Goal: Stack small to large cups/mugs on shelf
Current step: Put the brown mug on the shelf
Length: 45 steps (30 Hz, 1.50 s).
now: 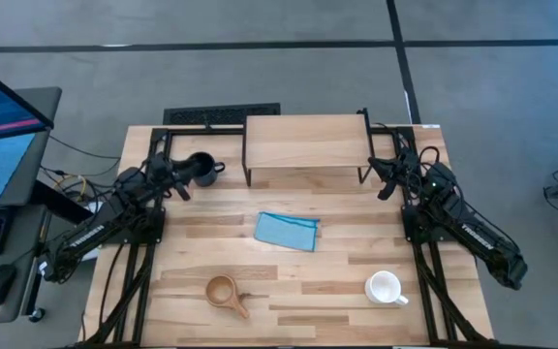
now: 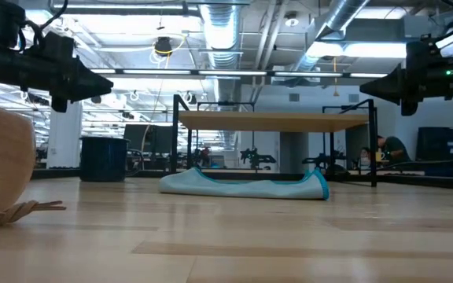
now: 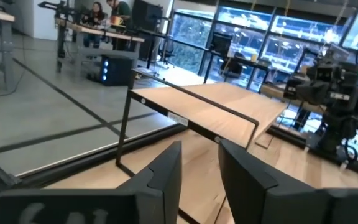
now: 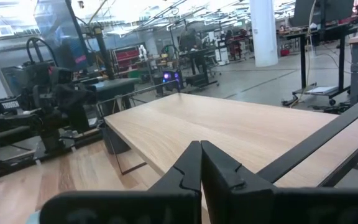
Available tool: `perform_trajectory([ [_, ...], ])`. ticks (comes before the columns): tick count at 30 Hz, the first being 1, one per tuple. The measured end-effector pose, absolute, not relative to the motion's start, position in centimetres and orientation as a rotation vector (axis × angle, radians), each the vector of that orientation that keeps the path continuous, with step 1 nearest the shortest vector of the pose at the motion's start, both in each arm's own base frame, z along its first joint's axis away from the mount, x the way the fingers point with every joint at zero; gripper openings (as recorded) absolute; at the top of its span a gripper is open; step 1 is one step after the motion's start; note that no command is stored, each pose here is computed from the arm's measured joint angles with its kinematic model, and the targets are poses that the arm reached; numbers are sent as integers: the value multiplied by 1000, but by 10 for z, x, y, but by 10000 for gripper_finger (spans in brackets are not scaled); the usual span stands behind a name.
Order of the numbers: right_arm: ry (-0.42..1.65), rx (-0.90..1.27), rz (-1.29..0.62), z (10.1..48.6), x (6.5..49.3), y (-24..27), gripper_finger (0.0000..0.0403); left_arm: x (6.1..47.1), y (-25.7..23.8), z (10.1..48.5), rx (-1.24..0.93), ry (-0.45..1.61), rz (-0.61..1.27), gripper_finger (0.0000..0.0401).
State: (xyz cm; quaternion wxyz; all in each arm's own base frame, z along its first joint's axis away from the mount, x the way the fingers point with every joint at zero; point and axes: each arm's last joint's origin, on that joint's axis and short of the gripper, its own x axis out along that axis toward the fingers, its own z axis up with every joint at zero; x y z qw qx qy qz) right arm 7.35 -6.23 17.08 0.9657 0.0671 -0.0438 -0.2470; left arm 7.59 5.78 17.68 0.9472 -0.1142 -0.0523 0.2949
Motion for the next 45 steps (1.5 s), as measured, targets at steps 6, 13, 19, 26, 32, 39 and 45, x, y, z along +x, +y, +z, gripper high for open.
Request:
perform_trajectory([
  [6,-89,135,-500,171,73,-62,28,76,57,177,-239,-108,581,159],
  [13,-88,135,-500,171,73,-62,27,76,57,178,-474,-179,565,185],
  [19,-89,137,-509,171,73,-63,26,74,59,178,-523,-228,648,185],
  [26,-91,148,-551,170,73,-64,25,75,57,188,-522,-310,556,185],
  [32,-91,148,-552,170,73,-64,24,75,55,194,-491,-327,473,185],
  [39,-91,148,-552,170,73,-64,26,65,44,227,-356,-196,473,185],
  [45,-91,149,-552,170,73,-64,24,48,29,257,-370,-68,473,185],
])
